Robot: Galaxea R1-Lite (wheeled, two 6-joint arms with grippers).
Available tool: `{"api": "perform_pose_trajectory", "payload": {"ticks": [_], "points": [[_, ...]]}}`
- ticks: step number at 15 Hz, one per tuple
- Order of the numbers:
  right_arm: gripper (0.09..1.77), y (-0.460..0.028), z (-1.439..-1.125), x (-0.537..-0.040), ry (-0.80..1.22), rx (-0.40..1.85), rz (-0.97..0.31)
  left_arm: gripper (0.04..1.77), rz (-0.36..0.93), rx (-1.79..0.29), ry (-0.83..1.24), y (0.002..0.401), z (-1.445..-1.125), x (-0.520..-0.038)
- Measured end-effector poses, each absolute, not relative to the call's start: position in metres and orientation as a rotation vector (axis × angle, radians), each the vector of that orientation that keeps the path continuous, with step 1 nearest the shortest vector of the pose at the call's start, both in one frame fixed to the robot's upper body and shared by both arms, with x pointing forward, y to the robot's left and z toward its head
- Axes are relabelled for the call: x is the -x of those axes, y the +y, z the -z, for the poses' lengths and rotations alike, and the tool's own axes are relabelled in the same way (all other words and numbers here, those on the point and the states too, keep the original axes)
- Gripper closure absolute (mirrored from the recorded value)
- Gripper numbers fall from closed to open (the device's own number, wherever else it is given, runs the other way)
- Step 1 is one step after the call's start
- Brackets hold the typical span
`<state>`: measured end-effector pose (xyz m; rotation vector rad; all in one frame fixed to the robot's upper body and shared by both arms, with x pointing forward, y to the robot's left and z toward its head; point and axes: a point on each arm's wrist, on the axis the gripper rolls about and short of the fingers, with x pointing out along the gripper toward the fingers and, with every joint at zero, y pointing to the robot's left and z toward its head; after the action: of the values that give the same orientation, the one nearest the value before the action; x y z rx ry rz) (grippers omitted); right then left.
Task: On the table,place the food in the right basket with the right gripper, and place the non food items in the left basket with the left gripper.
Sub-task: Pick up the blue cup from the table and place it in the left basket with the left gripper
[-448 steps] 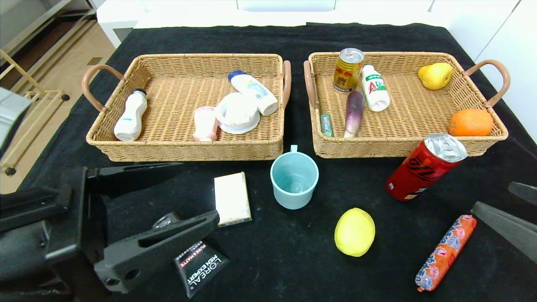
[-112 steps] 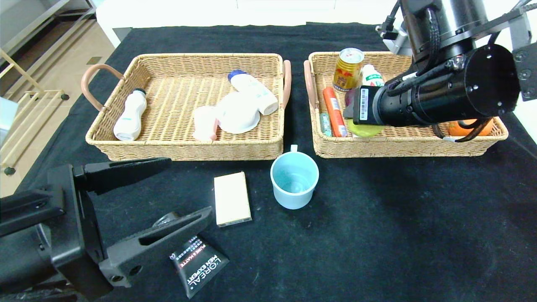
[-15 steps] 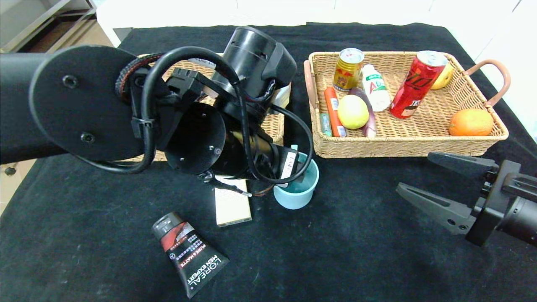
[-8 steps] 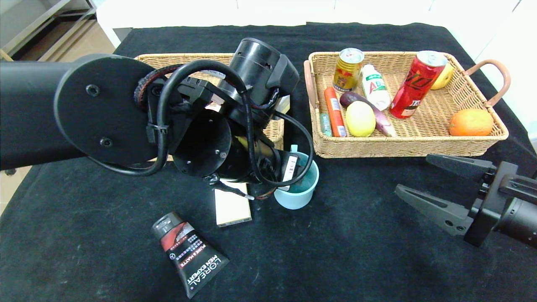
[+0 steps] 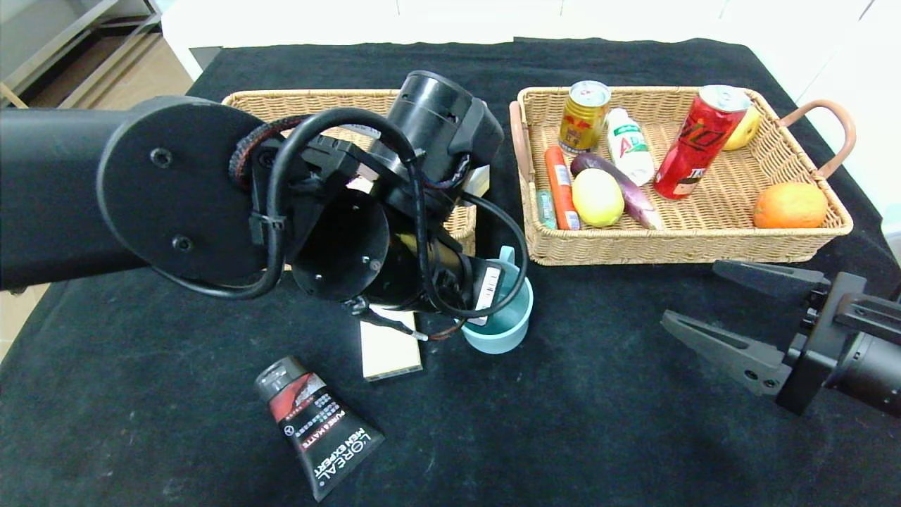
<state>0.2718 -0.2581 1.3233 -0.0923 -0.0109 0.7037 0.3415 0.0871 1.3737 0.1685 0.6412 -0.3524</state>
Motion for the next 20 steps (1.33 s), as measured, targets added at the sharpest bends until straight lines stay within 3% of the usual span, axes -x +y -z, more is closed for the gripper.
{"api": "perform_pose_trajectory", "payload": {"ticks": [12,20], "points": [[0.15,-0.257,-1.321,-0.274,0.0,0.093,-0.704,1.64,0.35,-0.174,0.65,0.088,-1.372,-0.341],[0.15,-0.257,-1.32,-0.274,0.002,0.094,-0.703,1.64,0.401,-0.127,0.586,0.109,-1.405,-0.315]]}}
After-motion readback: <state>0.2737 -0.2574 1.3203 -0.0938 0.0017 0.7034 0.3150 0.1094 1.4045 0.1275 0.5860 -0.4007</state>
